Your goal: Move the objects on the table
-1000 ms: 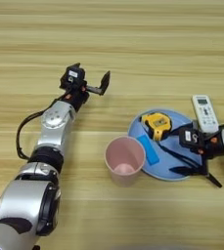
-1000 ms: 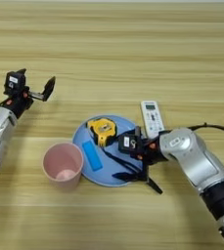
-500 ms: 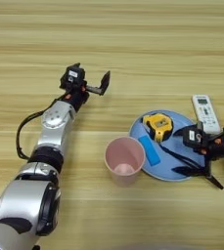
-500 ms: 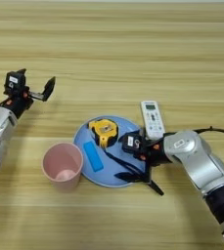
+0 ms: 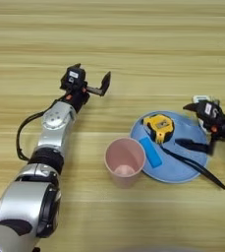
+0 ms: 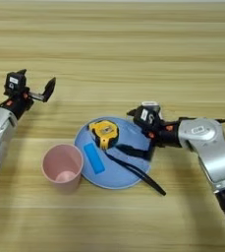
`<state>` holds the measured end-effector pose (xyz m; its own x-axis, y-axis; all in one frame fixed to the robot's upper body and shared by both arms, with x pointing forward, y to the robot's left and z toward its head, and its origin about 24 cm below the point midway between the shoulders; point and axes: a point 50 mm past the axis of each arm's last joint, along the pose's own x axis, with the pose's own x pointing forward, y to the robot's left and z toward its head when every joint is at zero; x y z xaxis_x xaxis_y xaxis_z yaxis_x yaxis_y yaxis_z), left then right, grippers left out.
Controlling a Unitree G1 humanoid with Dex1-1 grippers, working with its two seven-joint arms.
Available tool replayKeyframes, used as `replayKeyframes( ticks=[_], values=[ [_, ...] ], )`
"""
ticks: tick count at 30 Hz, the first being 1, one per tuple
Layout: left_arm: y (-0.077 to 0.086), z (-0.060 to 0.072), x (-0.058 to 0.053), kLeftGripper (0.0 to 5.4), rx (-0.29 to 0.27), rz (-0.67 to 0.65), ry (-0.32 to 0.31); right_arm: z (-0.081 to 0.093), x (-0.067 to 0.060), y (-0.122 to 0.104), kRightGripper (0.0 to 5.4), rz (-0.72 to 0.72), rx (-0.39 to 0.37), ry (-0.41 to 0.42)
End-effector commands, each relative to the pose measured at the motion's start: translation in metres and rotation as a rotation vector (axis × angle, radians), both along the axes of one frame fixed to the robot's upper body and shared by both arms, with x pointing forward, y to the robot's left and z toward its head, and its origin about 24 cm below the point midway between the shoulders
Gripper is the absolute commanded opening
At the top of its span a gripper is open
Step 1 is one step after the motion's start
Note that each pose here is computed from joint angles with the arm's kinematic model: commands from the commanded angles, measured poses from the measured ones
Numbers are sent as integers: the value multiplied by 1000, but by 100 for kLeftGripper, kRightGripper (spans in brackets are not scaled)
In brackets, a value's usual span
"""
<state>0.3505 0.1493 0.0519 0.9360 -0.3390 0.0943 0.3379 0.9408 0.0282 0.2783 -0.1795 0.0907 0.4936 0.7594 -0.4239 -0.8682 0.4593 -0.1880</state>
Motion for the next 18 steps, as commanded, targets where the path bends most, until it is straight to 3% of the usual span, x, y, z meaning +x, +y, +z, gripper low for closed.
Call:
replayKeyframes(
  ticks=[1, 7, 18],
  values=[
    [-3, 5, 2, 536, 11, -9, -15, 13, 13, 5, 540, -137, 136, 1],
    [-3, 5, 3, 536, 10, -7, -15, 2, 19, 8, 540, -286, 242, 76],
    [-1, 5, 3, 536, 8, -4, -15, -17, 9, 22, 540, -296, 306, 217]
  ],
)
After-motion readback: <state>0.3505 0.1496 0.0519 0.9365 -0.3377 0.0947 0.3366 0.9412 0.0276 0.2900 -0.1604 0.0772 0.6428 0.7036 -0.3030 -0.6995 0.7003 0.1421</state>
